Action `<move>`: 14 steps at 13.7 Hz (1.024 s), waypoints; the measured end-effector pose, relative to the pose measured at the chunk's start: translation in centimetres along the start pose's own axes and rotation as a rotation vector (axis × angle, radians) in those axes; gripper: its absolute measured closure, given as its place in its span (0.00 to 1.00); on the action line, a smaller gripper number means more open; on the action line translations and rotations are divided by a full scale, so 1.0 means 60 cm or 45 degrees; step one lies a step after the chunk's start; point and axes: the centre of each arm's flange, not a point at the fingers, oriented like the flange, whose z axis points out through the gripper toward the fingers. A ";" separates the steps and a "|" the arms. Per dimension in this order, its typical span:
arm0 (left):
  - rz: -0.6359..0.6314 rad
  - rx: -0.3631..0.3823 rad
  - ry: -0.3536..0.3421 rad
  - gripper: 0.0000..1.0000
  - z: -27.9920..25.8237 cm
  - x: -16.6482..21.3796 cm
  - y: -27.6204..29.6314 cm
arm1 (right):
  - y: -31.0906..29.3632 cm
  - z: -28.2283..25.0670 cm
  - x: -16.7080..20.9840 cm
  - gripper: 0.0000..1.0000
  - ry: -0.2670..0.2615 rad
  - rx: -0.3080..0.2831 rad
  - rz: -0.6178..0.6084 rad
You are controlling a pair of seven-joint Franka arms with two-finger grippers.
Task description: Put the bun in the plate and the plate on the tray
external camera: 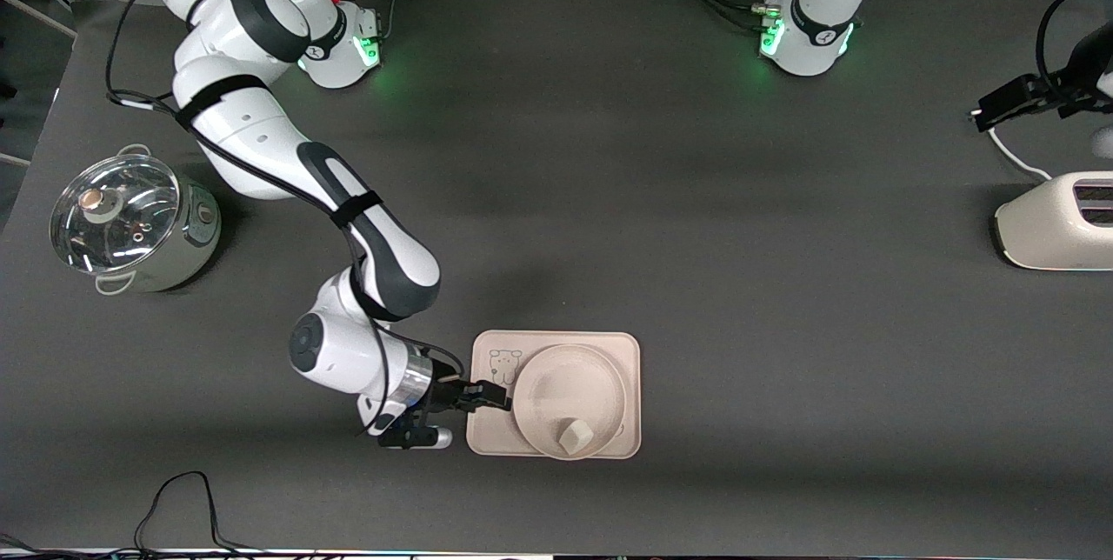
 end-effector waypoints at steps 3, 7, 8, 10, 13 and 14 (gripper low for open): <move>0.013 0.003 -0.010 0.00 0.014 0.012 0.011 | 0.013 -0.151 0.030 0.00 -0.091 -0.121 -0.130; 0.016 0.005 -0.037 0.00 0.036 0.028 0.016 | 0.052 -0.416 0.034 0.00 -0.114 -0.363 -0.121; 0.017 0.004 -0.042 0.00 0.039 0.030 0.017 | 0.056 -0.468 0.017 0.00 -0.126 -0.417 -0.104; 0.019 0.000 -0.044 0.00 0.041 0.032 0.020 | 0.059 -0.551 -0.030 0.00 -0.154 -0.497 -0.062; 0.022 -0.004 -0.029 0.00 0.041 0.035 0.022 | 0.064 -0.646 -0.127 0.00 -0.162 -0.578 0.037; 0.023 -0.006 -0.017 0.00 0.040 0.037 0.024 | 0.070 -0.661 -0.158 0.00 -0.169 -0.598 0.056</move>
